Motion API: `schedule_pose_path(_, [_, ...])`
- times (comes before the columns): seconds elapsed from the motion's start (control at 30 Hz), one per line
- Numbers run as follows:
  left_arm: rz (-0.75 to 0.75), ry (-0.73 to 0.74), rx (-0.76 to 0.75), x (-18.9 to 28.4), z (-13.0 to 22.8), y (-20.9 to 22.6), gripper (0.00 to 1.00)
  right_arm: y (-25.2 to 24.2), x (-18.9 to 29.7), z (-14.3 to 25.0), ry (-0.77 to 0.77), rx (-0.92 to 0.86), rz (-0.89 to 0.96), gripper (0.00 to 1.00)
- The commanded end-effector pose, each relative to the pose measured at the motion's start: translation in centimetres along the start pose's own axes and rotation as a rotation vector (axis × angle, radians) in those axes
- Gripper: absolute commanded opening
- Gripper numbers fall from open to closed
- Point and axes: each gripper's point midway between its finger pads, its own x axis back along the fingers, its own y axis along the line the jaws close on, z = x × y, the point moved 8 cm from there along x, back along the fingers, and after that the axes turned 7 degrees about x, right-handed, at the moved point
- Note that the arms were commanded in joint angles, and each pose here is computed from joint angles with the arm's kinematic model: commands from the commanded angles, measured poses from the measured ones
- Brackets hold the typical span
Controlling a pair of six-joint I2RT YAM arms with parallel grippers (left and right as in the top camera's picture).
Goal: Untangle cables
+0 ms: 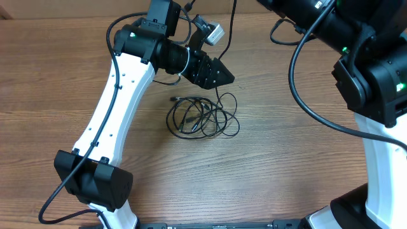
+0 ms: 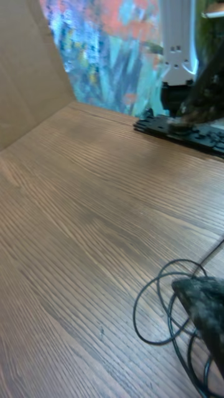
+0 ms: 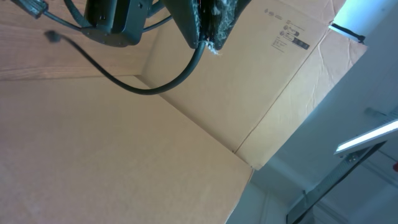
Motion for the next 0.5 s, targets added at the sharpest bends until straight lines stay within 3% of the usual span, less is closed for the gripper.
schedule_pose_path(0.0, [-0.006,-0.018,-0.024,0.8,-0.2,-0.5,0.76,1.0,1.8,-1.3,-0.056,0.010,-0.026,0.04])
schedule_pose_path(0.3, [0.010,-0.014,-0.029,0.6,-0.2,-0.8,0.75,-0.4,2.7,-3.0,-0.083,-0.026,-0.015,0.04])
schedule_pose_path(0.47, [0.065,-0.003,-0.041,0.0,-0.1,-1.8,0.65,-0.4,2.7,-3.1,-0.084,-0.026,-0.015,0.04])
